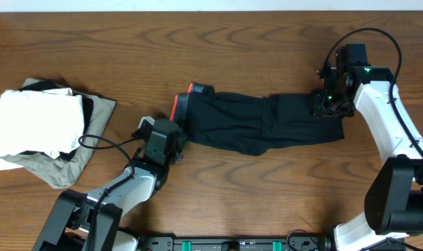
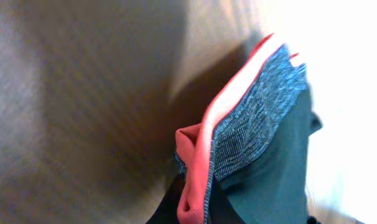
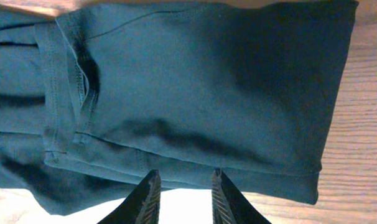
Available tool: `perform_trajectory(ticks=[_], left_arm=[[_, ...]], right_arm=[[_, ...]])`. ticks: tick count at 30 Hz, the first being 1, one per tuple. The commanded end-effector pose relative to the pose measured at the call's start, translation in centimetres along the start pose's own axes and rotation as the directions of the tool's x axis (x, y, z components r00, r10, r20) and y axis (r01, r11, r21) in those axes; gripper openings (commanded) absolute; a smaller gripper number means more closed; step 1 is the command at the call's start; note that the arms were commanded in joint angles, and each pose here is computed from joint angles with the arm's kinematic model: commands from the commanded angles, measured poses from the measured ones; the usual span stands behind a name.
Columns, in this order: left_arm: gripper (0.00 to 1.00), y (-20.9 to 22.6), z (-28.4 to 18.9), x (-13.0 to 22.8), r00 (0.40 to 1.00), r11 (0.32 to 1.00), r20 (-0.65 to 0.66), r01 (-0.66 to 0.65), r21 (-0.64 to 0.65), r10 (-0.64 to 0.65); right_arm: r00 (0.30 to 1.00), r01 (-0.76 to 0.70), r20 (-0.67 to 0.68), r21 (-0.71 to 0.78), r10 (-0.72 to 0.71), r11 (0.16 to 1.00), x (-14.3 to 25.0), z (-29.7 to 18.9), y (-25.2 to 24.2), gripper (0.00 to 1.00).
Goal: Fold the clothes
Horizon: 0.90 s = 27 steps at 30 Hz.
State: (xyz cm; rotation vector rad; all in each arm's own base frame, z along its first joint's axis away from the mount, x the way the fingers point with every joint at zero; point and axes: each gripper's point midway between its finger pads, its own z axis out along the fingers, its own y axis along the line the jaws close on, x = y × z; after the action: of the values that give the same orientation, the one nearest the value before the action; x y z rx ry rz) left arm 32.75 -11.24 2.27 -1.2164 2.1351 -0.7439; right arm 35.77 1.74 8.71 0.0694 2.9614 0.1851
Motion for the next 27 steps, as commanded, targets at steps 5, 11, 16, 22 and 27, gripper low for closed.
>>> perform_trajectory(ticks=[5,11,16,22,27], left_arm=[[0.06,-2.5,-1.4,-1.4,0.951,0.949,0.061,-0.308,0.067,0.304],[0.06,-2.0,-5.3,-5.2,0.925,0.931,0.105,-0.364,-0.022,0.364],[0.06,-1.1,-8.5,-9.8,0.896,0.917,0.195,-0.388,-0.093,0.398],[0.06,-1.6,-10.6,-13.3,0.845,0.886,0.268,-0.447,-0.121,0.463],[0.06,-5.5,-11.8,-13.4,0.8,0.833,0.263,-0.553,-0.026,0.539]], right_arm=[[1.0,-0.004,-0.014,0.006,0.004,1.0,0.3,0.1,-0.3,0.25],[1.0,-0.025,0.007,-0.015,0.025,1.0,0.1,-0.7,-0.2,0.25],[0.996,-0.074,0.053,-0.044,0.076,0.996,-0.3,-2.3,-0.9,0.25],[0.989,-0.125,0.068,-0.081,0.13,0.989,0.3,-4.2,-1.9,0.25],[0.979,-0.176,0.088,-0.079,0.183,0.981,0.6,-5.4,-3.1,0.26]])
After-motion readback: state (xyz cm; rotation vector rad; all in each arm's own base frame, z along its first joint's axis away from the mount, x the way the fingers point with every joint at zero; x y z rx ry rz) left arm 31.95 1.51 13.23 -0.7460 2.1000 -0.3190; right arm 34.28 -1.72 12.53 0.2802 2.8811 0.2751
